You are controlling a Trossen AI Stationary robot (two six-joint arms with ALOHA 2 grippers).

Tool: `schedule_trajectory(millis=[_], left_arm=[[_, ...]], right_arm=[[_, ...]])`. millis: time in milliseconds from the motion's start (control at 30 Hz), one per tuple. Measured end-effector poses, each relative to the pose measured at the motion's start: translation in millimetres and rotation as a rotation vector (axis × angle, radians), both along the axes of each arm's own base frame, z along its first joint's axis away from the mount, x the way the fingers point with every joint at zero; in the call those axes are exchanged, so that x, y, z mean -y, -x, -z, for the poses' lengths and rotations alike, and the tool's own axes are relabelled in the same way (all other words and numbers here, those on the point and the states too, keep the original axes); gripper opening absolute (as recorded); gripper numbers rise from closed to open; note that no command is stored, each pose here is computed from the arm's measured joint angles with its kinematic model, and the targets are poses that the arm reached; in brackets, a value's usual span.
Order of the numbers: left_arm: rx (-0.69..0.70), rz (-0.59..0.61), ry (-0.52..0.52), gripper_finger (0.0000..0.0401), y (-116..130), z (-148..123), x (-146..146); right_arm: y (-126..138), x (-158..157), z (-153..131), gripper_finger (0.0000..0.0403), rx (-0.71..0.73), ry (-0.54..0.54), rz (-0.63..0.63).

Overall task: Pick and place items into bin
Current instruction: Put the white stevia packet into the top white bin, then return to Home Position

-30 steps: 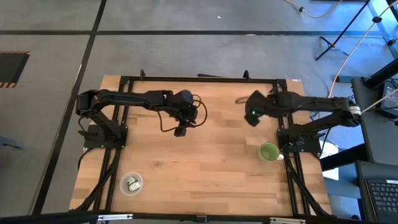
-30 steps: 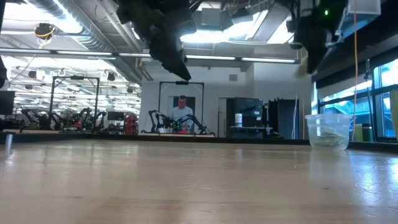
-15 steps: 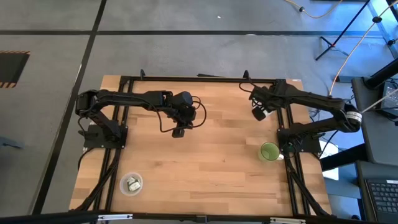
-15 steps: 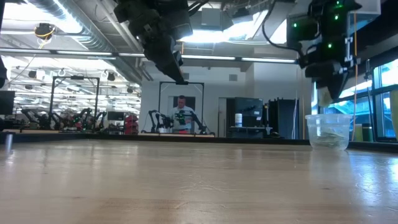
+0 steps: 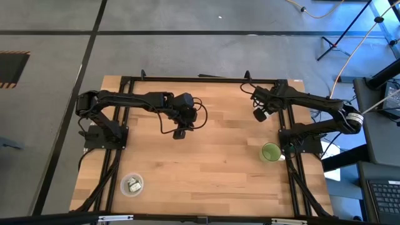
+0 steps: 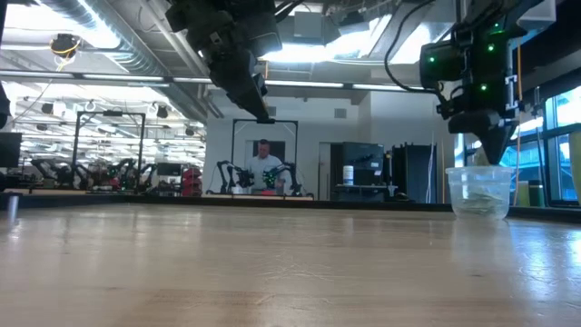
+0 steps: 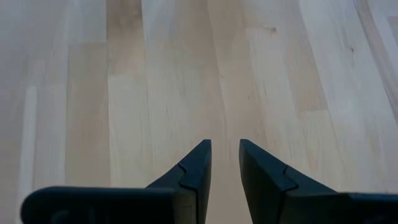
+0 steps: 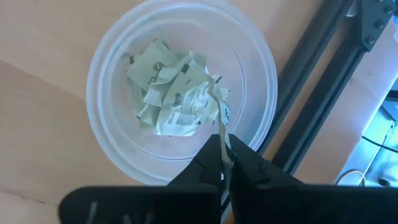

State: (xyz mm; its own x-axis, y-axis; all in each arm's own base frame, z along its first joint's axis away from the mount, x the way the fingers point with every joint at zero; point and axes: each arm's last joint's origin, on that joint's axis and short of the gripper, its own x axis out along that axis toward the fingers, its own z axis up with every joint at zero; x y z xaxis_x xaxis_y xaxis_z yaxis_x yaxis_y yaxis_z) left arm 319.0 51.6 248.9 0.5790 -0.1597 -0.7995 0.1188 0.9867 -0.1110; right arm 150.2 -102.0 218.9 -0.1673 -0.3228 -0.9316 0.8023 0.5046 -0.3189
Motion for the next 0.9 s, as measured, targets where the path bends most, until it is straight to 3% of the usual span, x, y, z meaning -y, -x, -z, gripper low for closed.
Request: schedule_trajectory(millis=[300, 667, 767, 900], left_arm=[[-0.003, -0.034, 0.023, 0.0077, -0.3, -0.2, -0.1], [0.003, -0.093, 0.066, 0.0079, -1.5, -1.3, -0.5], [0.088, -0.016, 0.125, 0.0079, 0.0, -12.3, -1.2], [0.252, 0.091, 0.225, 0.0079, 13.8, -40.8, -9.9]], right_arm=[[-0.6, 0.9, 0.3, 0.0033, 0.010, 0.006, 0.006], [-3.1, 2.3, -3.1, 0.0095, 0.032, 0.019, 0.003], [-10.2, 1.2, -17.1, 0.0100, 0.106, 0.063, -0.018], [-18.0, -11.9, -44.5, 0.0101, 0.325, 0.179, -0.122]])
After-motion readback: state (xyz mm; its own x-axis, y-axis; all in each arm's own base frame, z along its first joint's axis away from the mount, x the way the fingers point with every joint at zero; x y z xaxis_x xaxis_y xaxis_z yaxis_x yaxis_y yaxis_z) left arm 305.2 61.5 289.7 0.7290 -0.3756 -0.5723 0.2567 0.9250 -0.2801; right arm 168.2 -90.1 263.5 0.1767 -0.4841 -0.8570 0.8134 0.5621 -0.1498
